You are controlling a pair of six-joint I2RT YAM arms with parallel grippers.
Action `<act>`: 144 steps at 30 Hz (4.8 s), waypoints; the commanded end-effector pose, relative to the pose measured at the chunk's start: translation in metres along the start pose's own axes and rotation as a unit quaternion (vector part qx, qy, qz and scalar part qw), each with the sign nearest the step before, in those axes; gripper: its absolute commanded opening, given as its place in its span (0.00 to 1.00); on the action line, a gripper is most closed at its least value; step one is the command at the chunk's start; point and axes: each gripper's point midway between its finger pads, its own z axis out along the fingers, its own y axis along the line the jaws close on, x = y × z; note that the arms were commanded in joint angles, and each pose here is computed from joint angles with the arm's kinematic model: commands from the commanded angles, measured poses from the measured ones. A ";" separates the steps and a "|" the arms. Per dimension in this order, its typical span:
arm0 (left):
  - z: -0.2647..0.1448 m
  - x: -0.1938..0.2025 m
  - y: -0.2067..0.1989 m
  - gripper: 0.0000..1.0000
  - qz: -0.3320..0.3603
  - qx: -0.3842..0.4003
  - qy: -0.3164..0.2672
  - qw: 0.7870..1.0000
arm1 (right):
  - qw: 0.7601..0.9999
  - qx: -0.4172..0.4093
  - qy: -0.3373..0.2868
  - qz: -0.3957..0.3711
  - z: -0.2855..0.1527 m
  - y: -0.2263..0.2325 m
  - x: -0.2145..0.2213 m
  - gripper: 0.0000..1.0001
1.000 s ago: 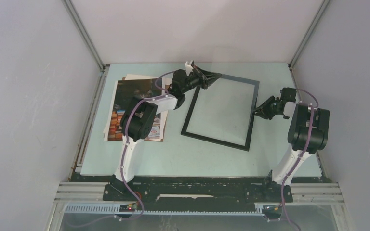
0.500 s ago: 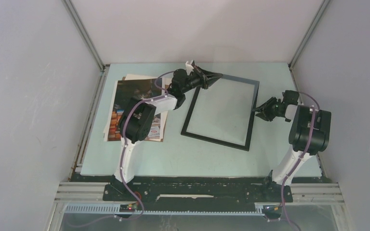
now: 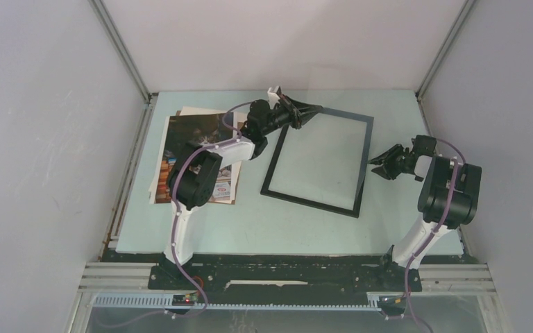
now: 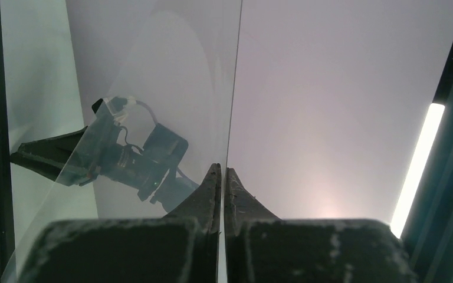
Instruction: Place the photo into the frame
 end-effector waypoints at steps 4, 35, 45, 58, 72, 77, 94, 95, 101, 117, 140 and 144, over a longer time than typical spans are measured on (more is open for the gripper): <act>-0.005 0.026 -0.032 0.00 0.019 0.031 0.004 0.999 | 1.000 -0.016 -0.012 -0.013 -0.011 0.011 -0.003 0.47; -0.011 -0.020 0.019 0.00 0.075 -0.002 0.007 0.997 | 1.000 -0.013 -0.022 -0.015 -0.007 0.008 -0.005 0.46; -0.008 -0.015 0.016 0.00 0.094 0.014 0.031 0.995 | 1.000 -0.011 -0.020 -0.013 -0.004 0.006 -0.004 0.47; -0.002 -0.023 0.025 0.00 0.093 0.004 0.038 0.995 | 1.000 -0.013 -0.022 -0.014 -0.005 0.007 -0.005 0.46; 0.002 -0.032 0.036 0.00 0.092 -0.003 0.053 0.994 | 1.000 -0.016 -0.020 -0.014 -0.002 0.007 -0.005 0.46; 0.003 -0.033 0.039 0.00 0.090 -0.004 0.054 0.994 | 1.000 -0.015 -0.021 -0.014 -0.002 0.007 -0.005 0.46; 0.002 -0.049 0.052 0.00 0.088 -0.015 0.055 0.994 | 0.999 -0.023 -0.026 -0.016 0.000 0.009 -0.008 0.46; 0.001 -0.050 0.054 0.00 0.088 -0.016 0.054 0.995 | 0.999 -0.023 -0.026 -0.016 0.000 0.009 -0.008 0.46; -0.001 -0.055 0.057 0.00 0.086 -0.019 0.049 0.995 | 0.999 -0.023 -0.026 -0.015 0.001 0.009 -0.008 0.46; -0.008 -0.061 0.060 0.00 0.084 -0.013 0.037 0.996 | 0.999 -0.024 -0.025 -0.016 0.002 0.008 -0.008 0.46; 0.001 -0.032 0.044 0.00 0.086 0.018 0.074 0.993 | 0.999 -0.026 -0.024 -0.015 0.003 0.009 -0.008 0.46; -0.002 -0.026 0.035 0.00 0.090 0.027 0.074 0.993 | 0.999 -0.026 -0.024 -0.015 0.003 0.009 -0.008 0.46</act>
